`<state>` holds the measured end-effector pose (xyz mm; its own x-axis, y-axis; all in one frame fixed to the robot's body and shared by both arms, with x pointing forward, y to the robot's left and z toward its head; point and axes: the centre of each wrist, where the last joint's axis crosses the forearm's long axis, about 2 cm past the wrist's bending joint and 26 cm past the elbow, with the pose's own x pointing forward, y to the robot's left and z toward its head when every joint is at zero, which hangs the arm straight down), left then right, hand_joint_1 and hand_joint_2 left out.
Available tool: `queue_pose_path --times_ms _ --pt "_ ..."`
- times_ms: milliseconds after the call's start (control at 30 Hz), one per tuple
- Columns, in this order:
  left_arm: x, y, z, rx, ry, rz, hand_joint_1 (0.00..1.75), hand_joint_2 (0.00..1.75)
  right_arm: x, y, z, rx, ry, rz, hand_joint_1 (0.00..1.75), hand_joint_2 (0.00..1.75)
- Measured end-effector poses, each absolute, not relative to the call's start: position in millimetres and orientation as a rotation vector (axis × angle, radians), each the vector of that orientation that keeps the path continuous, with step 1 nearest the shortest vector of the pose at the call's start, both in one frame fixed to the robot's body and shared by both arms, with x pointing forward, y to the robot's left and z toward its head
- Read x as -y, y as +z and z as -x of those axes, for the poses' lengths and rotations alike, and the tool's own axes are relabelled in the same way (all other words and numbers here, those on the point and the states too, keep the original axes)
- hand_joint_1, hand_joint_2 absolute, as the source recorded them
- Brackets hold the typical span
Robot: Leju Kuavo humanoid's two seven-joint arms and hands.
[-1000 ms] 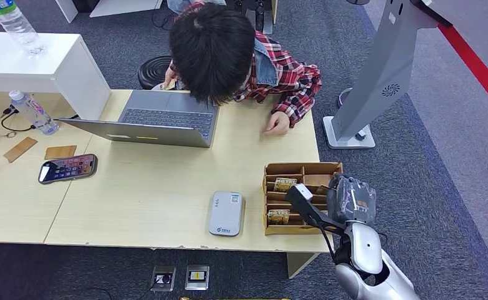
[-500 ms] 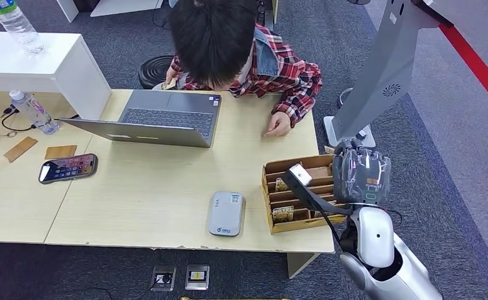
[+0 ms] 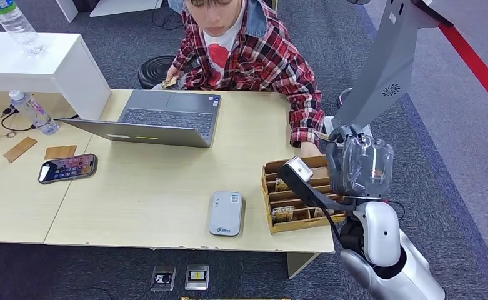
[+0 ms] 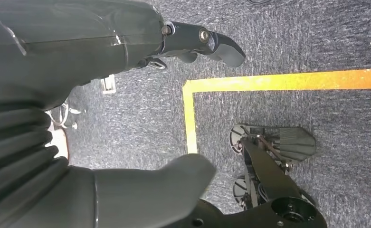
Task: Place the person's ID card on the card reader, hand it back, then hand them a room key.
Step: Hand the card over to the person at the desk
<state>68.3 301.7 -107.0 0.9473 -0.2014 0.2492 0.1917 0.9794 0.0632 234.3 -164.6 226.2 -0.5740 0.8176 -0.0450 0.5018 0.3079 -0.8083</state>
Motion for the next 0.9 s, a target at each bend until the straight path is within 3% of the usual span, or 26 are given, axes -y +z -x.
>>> queue_pose_path --times_ms 267,633,667,700,767,800,833,900 --pt "-301 -107 -70 0.276 -0.226 -0.037 0.00 0.00 150 228 -256 2.204 1.145 1.005 1.75 1.75" --pt "-301 -107 -70 0.276 -0.227 -0.033 0.00 0.00 140 208 -274 2.109 1.200 0.986 1.75 1.75" --pt "-301 -107 -70 0.276 -0.226 -0.033 0.00 0.00 140 207 -275 2.105 1.204 0.988 1.64 1.75" --pt "-301 -107 -70 0.276 -0.226 -0.033 0.00 0.00 140 205 -276 2.100 1.208 0.992 1.29 1.75" --pt "-301 -107 -70 0.275 -0.226 -0.033 0.00 0.00 140 202 -277 2.087 1.215 1.000 0.42 1.75" --pt "-301 -107 -70 0.274 -0.226 -0.033 0.00 0.00 140 201 -278 2.084 1.217 1.004 0.09 1.75" --pt "-301 -107 -70 0.273 -0.225 -0.033 0.00 0.00 140 200 -278 2.083 1.216 1.007 0.00 1.75" --pt "-301 -107 -70 0.272 -0.224 -0.034 0.00 0.00 139 199 -278 2.087 1.210 1.011 0.00 1.75"
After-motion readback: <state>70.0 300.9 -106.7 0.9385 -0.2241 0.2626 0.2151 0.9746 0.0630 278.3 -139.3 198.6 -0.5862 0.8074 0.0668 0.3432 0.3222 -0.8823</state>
